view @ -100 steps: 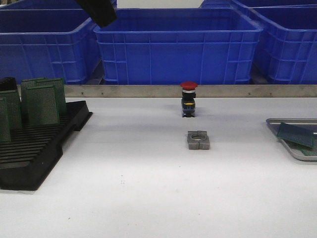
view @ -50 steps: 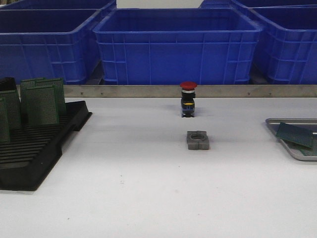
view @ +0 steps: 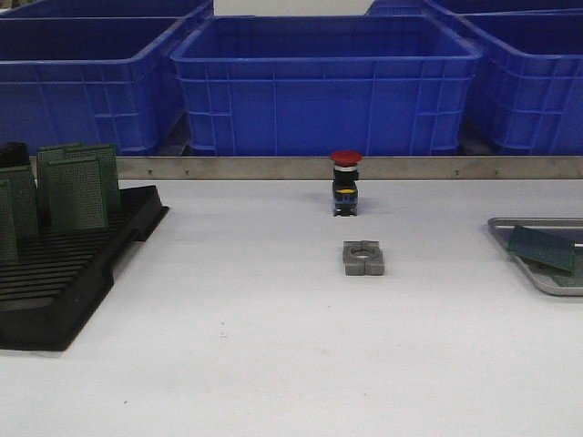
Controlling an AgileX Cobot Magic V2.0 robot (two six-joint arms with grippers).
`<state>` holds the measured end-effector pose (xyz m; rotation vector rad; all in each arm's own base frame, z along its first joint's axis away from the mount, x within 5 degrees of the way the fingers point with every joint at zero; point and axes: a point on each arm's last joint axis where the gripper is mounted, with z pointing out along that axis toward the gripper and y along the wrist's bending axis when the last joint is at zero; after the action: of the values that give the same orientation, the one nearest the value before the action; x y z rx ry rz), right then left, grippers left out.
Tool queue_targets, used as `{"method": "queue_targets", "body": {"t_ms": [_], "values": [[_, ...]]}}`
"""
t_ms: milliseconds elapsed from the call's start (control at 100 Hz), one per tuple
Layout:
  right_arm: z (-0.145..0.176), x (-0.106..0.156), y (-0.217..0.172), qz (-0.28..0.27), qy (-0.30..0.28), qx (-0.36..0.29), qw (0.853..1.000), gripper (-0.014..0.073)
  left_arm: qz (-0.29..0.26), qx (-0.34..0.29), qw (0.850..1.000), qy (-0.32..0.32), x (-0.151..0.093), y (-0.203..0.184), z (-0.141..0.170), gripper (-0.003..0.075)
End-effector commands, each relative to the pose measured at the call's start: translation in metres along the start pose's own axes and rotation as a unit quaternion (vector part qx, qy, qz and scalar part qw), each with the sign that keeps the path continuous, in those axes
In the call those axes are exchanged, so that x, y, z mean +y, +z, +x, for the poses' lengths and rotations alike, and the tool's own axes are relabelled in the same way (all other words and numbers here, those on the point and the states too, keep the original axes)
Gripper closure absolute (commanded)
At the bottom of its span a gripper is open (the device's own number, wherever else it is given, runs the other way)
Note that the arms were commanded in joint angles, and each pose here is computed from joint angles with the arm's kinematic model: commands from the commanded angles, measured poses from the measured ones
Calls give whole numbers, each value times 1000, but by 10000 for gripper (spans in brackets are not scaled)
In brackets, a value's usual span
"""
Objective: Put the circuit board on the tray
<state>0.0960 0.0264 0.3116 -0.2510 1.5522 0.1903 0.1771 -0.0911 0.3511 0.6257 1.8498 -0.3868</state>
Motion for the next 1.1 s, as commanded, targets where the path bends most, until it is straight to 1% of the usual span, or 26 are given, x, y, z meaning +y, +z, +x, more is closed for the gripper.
{"method": "queue_targets", "body": {"t_ms": [0,210,330,470,650,1090], "values": [[-6,2,-13,-2,3,-35,999,656,-45,-80,996,-19,1,-25,0,741],[7,10,-36,-18,-5,-70,997,656,-78,-137,987,-16,-8,-63,40,741],[13,12,-42,-23,-7,-78,997,656,-82,-155,984,-13,-13,-78,63,741],[15,14,-44,-33,-9,-78,996,656,-85,-181,980,-9,-19,-91,81,741],[15,16,-44,-44,-10,-75,996,656,-86,-204,975,-4,-22,-101,89,741],[15,16,-44,-44,-10,-75,996,656,-87,-204,975,-4,-22,-101,90,741]]}}
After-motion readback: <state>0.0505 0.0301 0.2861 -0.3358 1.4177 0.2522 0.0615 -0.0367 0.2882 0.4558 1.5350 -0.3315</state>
